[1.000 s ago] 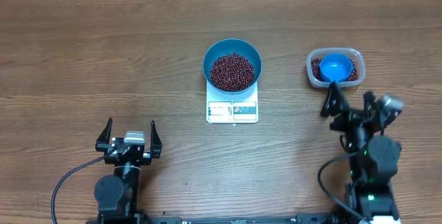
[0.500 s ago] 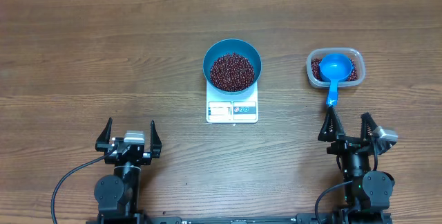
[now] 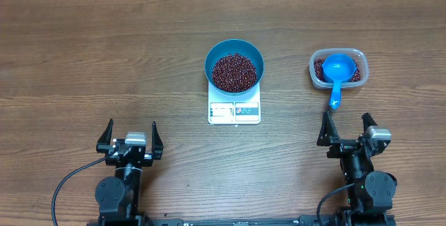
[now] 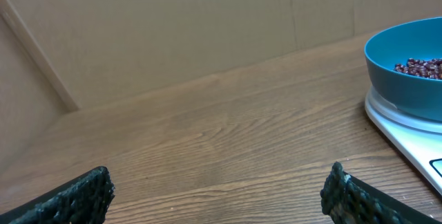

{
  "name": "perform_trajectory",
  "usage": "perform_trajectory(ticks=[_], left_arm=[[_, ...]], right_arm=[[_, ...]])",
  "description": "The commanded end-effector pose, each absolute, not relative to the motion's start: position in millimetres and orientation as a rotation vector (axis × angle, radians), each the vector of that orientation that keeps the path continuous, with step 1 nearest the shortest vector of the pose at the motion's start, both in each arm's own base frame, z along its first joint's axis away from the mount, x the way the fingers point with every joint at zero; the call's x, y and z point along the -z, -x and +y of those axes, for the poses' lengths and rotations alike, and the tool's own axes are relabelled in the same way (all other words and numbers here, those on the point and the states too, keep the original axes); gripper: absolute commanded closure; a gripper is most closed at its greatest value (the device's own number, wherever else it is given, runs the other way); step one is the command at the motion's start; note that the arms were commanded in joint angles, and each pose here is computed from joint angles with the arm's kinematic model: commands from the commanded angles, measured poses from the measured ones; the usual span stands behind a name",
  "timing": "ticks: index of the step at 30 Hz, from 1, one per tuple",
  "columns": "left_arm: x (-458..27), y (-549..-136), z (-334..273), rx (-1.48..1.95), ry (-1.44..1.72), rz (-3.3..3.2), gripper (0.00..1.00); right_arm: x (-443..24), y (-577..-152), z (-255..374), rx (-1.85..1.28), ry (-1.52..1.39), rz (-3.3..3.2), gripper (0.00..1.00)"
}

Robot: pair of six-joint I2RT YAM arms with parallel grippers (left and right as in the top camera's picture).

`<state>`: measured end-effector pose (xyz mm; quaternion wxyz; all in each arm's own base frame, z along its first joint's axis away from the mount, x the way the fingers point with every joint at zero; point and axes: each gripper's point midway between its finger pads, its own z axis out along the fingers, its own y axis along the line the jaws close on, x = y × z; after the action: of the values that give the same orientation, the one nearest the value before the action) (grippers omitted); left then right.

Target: Scoop item into bowl and weigh 150g on scale

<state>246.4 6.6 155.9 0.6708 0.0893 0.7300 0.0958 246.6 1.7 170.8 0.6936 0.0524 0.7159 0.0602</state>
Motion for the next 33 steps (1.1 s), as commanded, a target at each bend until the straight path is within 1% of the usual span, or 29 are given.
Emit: perform_trajectory(ticks=[1, 33], left_arm=[[-155.7, -246.0, 8.7, -0.225, -0.193, 1.642, 0.00], [-155.9, -246.0, 8.7, -0.225, -0.193, 1.641, 0.01]], right_arm=[[-169.6, -246.4, 3.7, -0.117, -0.076, 1.594, 0.00], [-169.5, -246.5, -2.1, -0.099, -0.095, 1.593, 0.00]])
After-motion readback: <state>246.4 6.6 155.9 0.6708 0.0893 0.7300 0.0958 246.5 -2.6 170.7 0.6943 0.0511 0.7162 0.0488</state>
